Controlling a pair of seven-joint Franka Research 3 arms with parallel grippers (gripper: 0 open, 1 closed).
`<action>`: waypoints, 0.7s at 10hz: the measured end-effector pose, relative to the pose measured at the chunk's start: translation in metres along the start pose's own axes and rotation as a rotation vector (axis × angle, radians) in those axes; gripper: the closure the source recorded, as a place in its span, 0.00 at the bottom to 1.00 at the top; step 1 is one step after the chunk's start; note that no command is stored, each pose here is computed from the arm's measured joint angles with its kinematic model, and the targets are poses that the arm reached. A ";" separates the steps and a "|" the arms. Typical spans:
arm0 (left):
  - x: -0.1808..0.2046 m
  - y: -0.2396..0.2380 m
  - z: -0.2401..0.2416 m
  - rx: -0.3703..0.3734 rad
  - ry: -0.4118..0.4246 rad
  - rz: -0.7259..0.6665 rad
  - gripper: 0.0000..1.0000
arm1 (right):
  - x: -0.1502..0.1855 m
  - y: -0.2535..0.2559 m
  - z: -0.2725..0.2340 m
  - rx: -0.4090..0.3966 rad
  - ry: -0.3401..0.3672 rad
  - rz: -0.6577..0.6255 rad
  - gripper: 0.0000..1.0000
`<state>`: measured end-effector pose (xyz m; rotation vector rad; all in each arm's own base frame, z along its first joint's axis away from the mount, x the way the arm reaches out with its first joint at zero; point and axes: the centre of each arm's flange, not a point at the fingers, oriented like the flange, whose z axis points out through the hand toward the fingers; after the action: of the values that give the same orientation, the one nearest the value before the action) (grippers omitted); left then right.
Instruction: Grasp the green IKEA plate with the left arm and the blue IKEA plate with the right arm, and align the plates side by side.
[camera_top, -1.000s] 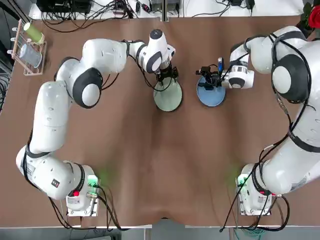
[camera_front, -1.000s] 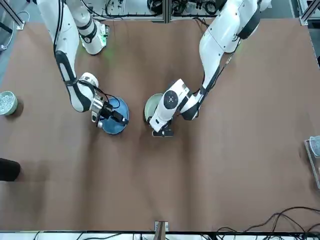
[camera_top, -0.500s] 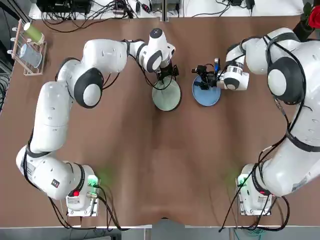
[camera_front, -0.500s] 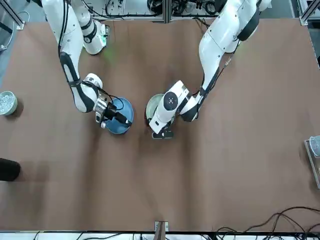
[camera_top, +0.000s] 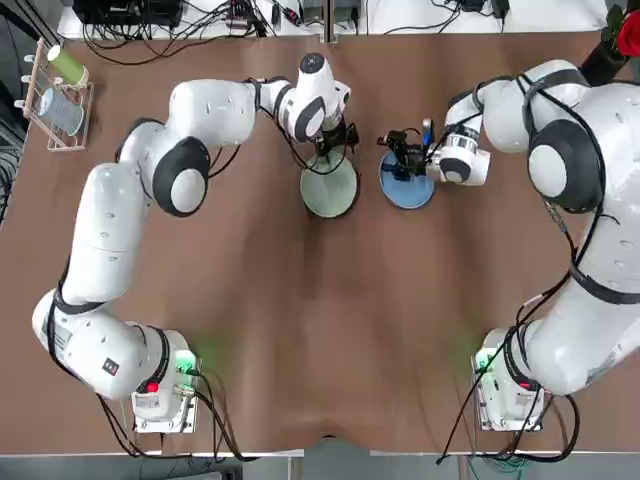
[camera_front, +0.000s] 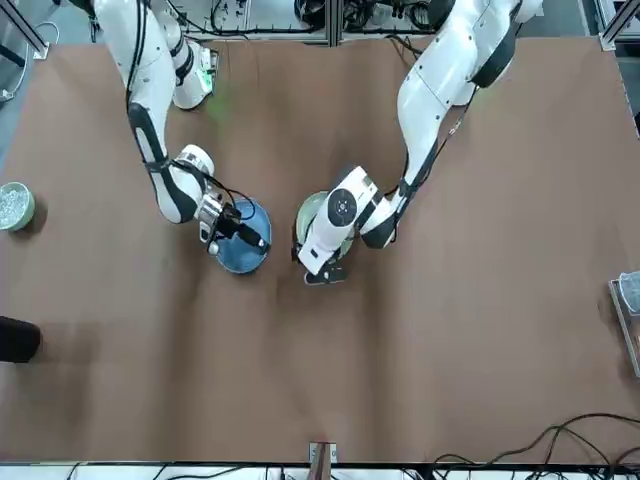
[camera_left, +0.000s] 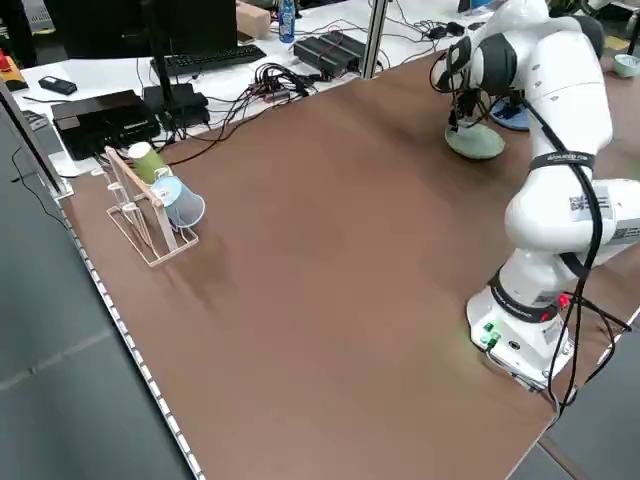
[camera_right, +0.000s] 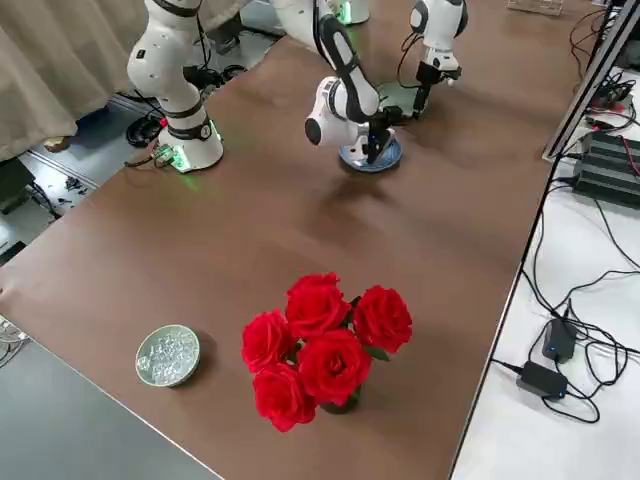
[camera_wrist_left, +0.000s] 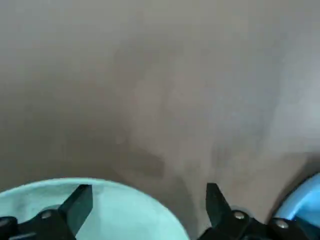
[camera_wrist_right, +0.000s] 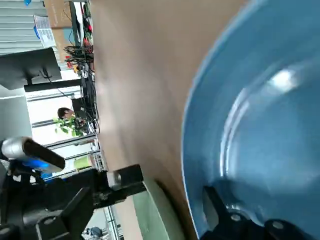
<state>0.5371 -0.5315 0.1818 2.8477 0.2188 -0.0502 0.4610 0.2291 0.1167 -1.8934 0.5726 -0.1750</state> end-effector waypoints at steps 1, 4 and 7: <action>0.000 0.002 0.003 -0.007 0.016 -0.014 0.00 | -0.002 -0.002 0.006 0.004 -0.003 -0.001 0.02; -0.005 0.009 0.004 -0.022 0.044 -0.034 0.00 | -0.001 -0.005 0.014 0.019 0.005 0.004 0.02; 0.000 0.011 0.000 -0.032 0.055 -0.058 0.00 | -0.015 -0.009 0.032 0.034 0.000 0.011 0.02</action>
<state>0.5387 -0.5419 0.1850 2.8134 0.3105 0.0194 0.4628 0.2653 0.1146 -1.8569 0.5770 -0.1764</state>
